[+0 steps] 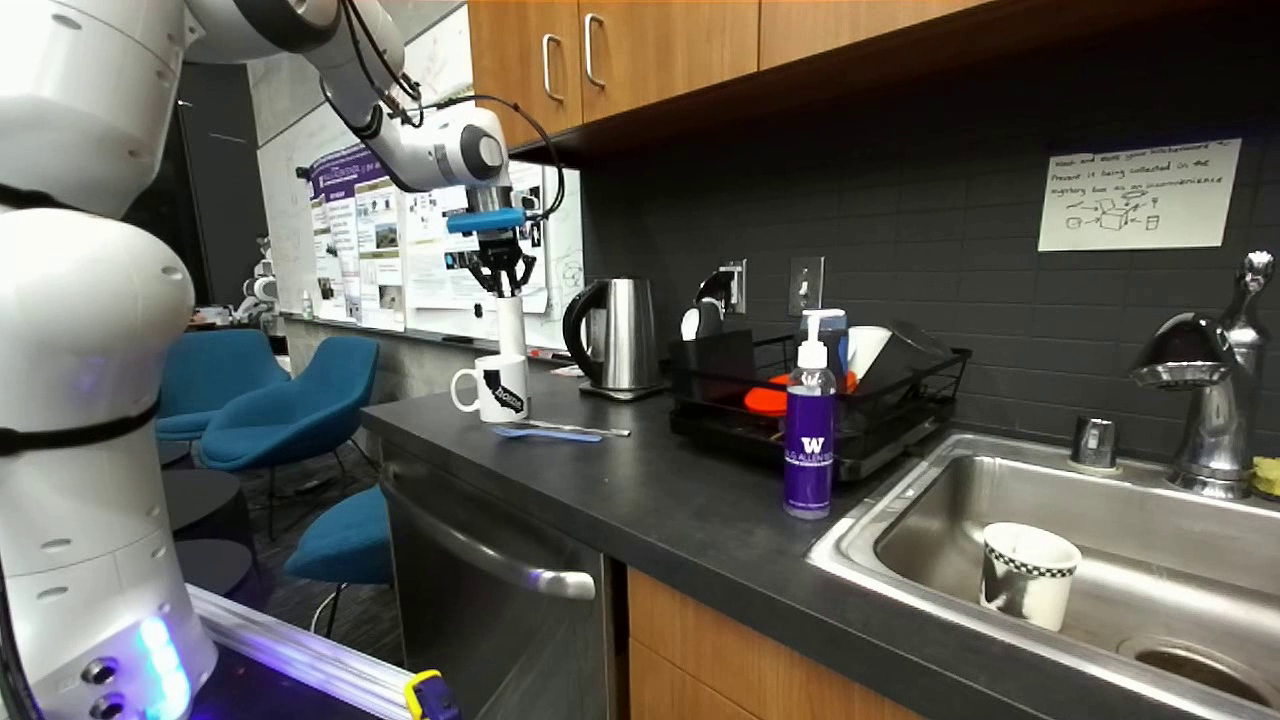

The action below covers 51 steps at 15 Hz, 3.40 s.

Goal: Move the tissue roll to the right

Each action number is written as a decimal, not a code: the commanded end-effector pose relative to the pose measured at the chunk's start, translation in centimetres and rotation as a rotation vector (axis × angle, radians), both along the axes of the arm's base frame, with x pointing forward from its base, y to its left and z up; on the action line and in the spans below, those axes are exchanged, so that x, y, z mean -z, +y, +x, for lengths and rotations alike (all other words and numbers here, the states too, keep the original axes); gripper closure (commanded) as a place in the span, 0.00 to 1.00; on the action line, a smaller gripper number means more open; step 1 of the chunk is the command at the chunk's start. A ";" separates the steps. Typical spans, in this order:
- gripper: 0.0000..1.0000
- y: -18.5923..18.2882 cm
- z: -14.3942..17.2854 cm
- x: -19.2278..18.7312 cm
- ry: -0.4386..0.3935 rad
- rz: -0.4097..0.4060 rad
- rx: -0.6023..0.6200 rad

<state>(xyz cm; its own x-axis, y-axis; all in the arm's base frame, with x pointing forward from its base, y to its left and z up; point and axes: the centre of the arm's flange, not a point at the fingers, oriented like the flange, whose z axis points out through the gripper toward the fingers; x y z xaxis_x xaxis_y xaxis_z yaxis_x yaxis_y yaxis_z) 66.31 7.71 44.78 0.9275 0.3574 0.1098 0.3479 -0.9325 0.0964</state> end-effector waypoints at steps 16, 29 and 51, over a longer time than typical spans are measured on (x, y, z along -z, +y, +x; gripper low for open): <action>0.49 6.1 -8.6 -2.5 -0.014 0.017 -0.036; 0.49 6.2 -19.0 -4.0 0.006 0.030 -0.011; 0.49 -17.3 -23.9 -5.7 0.033 -0.007 0.226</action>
